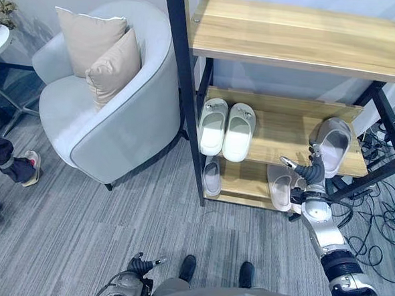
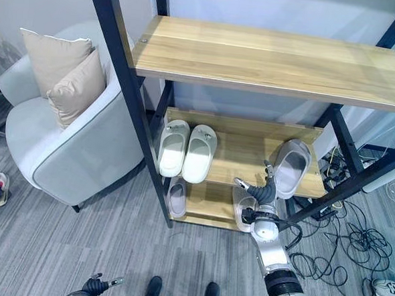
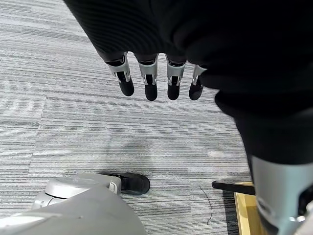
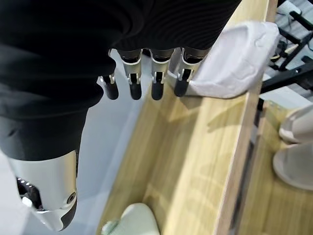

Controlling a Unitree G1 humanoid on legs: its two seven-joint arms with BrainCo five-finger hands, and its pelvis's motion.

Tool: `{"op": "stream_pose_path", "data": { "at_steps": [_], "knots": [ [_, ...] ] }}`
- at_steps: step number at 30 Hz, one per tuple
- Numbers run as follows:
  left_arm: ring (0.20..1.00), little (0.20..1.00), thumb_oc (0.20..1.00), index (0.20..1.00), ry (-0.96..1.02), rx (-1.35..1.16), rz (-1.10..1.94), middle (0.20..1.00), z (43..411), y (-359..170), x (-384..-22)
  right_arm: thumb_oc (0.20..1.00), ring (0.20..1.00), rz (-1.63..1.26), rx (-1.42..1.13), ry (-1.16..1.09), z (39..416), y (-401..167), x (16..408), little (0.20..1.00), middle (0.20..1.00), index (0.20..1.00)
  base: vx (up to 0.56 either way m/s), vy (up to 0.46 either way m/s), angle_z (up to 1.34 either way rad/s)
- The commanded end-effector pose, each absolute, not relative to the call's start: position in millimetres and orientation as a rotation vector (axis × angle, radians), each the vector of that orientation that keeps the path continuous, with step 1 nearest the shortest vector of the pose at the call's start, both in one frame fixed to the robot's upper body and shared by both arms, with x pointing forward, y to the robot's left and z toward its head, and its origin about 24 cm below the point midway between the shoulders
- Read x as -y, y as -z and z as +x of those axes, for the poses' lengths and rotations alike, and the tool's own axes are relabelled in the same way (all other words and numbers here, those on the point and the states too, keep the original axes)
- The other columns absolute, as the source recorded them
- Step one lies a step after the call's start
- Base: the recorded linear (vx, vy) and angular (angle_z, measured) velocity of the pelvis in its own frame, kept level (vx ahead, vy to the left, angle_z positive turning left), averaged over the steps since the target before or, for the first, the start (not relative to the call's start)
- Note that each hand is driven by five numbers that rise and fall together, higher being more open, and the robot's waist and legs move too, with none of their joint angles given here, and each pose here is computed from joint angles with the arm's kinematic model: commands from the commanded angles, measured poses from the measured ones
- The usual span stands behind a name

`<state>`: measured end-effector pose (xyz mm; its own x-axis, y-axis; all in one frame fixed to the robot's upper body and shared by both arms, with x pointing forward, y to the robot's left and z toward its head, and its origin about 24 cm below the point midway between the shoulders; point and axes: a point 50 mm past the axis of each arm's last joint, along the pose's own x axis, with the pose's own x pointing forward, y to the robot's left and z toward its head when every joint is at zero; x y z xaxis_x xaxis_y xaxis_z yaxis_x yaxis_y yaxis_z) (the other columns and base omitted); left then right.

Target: Arrange the slippers neatly on the shoe rack.

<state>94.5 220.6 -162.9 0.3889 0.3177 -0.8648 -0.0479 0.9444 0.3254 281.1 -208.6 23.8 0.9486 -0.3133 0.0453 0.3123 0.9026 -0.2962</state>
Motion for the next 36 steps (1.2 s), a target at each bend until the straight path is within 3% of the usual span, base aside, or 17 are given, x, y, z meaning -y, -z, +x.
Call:
{"op": "stream_pose_path", "data": {
  "at_steps": [1, 11, 18, 36],
  "knots": [
    [1.0, 1.0, 1.0, 1.0, -0.226, -1.214, 0.29, 1.0, 89, 165, -221, 1.0, 1.0, -0.353, 0.155, 0.35, 283, -56, 225, 1.0, 1.0, 1.0, 0.0, 0.0, 0.0],
    [1.0, 1.0, 1.0, 1.0, -0.172, -1.215, 0.316, 1.0, 86, 165, -224, 1.0, 1.0, -0.723, 0.195, 0.37, 289, -87, 270, 1.0, 1.0, 1.0, -0.01, -0.01, 0.0],
    [1.0, 1.0, 1.0, 1.0, -0.164, -1.223, 0.306, 1.0, 84, 165, -227, 1.0, 1.0, -0.849, 0.124, 0.278, 299, -87, 278, 1.0, 1.0, 1.0, -0.02, -0.027, -0.1],
    [1.0, 1.0, 1.0, 1.0, -0.184, -1.239, 0.281, 1.0, 84, 164, -234, 1.0, 1.0, -0.936, 0.008, 0.4, 317, -93, 299, 1.0, 1.0, 1.0, 0.0, -0.014, -0.04]
  ]
}}
